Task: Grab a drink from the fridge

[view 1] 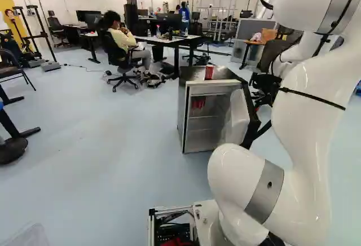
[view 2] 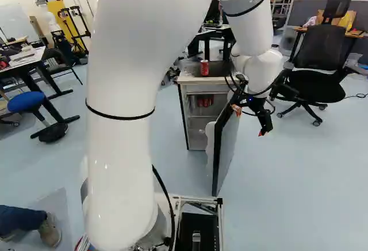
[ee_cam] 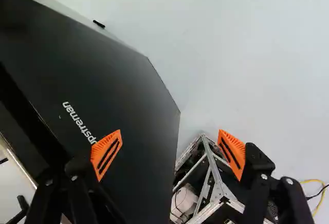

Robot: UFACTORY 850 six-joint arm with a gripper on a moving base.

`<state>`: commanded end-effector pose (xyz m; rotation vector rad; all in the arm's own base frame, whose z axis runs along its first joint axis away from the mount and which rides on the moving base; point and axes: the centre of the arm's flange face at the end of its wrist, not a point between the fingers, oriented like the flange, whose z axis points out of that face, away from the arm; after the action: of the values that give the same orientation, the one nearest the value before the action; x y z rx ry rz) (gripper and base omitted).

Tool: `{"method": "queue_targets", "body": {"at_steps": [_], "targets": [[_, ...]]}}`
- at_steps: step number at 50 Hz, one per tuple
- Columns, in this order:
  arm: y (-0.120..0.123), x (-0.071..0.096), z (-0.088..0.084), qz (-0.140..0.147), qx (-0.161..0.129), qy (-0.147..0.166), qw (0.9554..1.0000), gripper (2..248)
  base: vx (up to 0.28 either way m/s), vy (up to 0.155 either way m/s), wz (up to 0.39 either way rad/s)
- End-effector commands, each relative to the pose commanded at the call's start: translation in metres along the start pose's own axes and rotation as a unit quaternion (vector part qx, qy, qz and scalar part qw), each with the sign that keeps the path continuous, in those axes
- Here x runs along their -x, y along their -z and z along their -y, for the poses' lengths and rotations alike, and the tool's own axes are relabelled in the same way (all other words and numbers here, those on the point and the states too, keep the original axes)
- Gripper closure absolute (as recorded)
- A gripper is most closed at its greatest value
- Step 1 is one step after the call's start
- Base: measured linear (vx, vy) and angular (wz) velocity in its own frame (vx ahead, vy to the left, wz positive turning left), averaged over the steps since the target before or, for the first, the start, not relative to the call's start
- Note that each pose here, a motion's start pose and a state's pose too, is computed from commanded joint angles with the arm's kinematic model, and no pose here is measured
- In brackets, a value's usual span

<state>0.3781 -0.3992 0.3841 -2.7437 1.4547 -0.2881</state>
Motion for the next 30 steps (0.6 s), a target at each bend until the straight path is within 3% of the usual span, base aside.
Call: {"method": "queue_targets", "body": {"at_steps": [30], "targets": [[0.002,0.033,0.021,0.013,0.01,0.048,0.9987,3,0.0,0.0,0.0]]}}
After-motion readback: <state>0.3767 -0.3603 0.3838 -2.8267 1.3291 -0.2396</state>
